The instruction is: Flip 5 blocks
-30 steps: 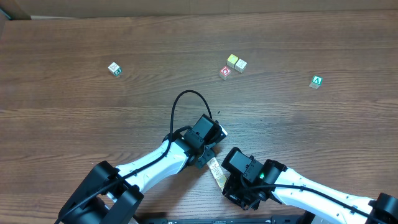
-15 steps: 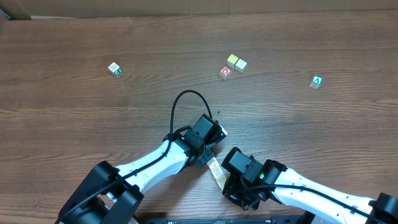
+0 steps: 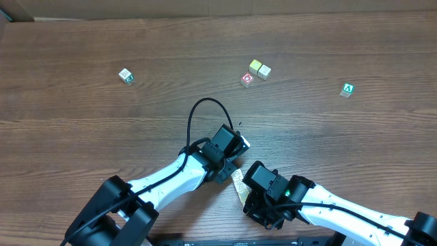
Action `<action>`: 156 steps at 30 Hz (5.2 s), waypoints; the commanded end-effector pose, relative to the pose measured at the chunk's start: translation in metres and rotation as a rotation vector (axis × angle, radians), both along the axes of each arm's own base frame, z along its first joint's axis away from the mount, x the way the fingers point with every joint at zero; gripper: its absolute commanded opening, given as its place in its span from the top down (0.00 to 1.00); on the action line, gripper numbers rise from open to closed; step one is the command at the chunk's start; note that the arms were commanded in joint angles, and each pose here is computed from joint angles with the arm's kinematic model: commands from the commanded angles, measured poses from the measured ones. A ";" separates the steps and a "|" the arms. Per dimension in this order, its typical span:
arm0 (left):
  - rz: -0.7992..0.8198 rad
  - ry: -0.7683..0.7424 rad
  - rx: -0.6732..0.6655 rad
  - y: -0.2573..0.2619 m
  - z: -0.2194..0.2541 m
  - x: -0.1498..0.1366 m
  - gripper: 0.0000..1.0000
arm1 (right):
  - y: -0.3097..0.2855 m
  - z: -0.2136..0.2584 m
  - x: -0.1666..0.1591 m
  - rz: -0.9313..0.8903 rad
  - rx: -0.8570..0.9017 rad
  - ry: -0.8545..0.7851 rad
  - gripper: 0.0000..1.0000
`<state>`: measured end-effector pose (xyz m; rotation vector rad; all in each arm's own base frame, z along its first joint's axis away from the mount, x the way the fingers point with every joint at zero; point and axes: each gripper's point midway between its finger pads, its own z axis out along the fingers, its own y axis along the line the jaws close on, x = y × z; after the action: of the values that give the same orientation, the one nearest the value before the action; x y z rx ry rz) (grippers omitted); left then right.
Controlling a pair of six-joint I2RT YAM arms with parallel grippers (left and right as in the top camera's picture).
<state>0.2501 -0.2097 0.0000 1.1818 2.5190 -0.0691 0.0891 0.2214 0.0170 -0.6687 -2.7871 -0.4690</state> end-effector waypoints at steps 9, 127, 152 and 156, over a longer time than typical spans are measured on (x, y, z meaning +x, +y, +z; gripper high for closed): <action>-0.065 -0.011 0.032 -0.001 -0.006 -0.002 0.96 | 0.000 0.001 0.012 -0.011 -0.009 -0.063 0.96; -0.098 0.075 -0.294 -0.034 0.012 0.008 0.96 | 0.006 -0.012 0.011 0.037 -0.005 -0.046 0.96; -0.105 0.077 -0.307 -0.036 0.014 0.007 0.96 | 0.011 -0.011 0.015 0.060 0.016 -0.070 0.96; -0.120 0.084 -0.322 -0.039 0.015 0.005 0.96 | 0.011 -0.011 0.014 0.061 0.016 -0.069 0.96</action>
<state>0.2715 -0.2384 0.0177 1.1694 2.3780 -0.4165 0.0908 0.2302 0.0070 -0.5681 -2.7946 -0.4895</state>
